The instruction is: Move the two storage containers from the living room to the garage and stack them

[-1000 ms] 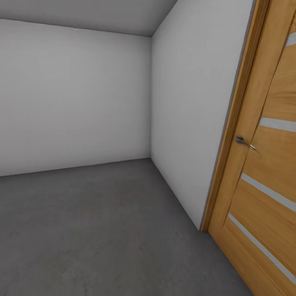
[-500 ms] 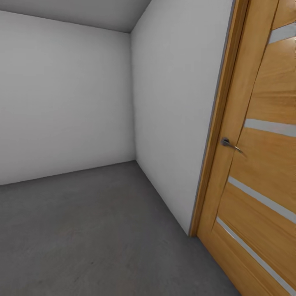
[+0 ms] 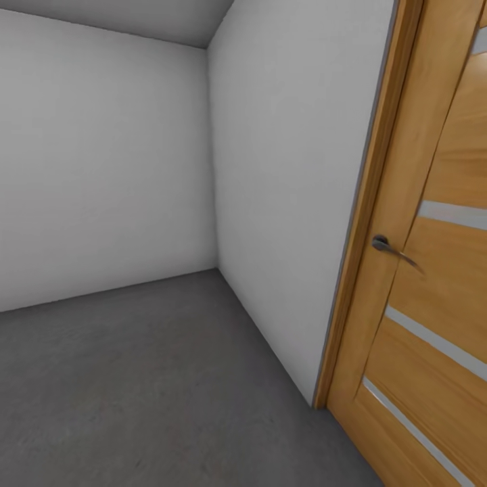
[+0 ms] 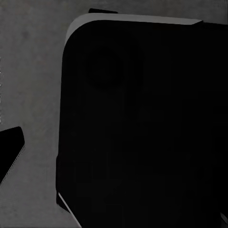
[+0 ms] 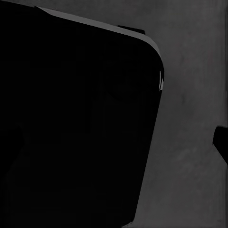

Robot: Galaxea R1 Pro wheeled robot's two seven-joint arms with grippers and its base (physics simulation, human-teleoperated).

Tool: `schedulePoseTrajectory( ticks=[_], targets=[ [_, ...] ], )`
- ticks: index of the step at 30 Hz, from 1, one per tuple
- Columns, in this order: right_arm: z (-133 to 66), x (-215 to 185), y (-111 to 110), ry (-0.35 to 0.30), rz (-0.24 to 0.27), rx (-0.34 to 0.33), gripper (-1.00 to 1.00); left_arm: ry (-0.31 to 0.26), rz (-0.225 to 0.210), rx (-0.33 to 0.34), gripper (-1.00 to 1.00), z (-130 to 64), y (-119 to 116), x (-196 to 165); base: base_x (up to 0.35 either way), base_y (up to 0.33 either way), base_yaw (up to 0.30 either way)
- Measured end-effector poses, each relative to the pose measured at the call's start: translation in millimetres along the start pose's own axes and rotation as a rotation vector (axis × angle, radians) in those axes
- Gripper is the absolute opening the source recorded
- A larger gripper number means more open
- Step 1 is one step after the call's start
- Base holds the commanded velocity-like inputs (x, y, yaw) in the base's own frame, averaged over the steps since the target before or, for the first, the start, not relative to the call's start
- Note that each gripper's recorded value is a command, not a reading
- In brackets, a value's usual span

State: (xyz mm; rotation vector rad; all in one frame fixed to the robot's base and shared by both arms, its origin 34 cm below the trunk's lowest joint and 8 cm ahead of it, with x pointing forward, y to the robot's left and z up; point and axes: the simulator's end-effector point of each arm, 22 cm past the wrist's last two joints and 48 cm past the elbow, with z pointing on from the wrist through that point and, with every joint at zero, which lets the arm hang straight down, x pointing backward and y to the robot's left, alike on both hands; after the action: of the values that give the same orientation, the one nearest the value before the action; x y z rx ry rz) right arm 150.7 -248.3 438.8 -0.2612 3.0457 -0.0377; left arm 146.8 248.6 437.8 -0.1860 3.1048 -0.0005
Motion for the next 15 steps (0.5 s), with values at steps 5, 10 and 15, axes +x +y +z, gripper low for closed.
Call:
schedulePoseTrajectory(
  ticks=[5, 10, 15],
  targets=[
    [0.0, 0.0, 0.0, 0.000, 0.001, 0.000, 1.00, 0.000, 0.000, -0.001, 1.00, 0.0, 0.6, 0.0, 0.322, 0.000, 0.000],
    [0.0, -0.3, 0.0, -0.001, 0.000, 0.000, 1.00, 0.000, 0.000, -0.001, 1.00, 0.0, 0.6, 0.0, 0.322, 0.000, -0.020],
    [0.0, -0.4, 0.7, -0.001, 0.001, -0.001, 1.00, -0.004, 0.001, -0.001, 1.00, 0.0, 0.6, -1.0, 0.296, 0.000, -0.179]
  ],
)
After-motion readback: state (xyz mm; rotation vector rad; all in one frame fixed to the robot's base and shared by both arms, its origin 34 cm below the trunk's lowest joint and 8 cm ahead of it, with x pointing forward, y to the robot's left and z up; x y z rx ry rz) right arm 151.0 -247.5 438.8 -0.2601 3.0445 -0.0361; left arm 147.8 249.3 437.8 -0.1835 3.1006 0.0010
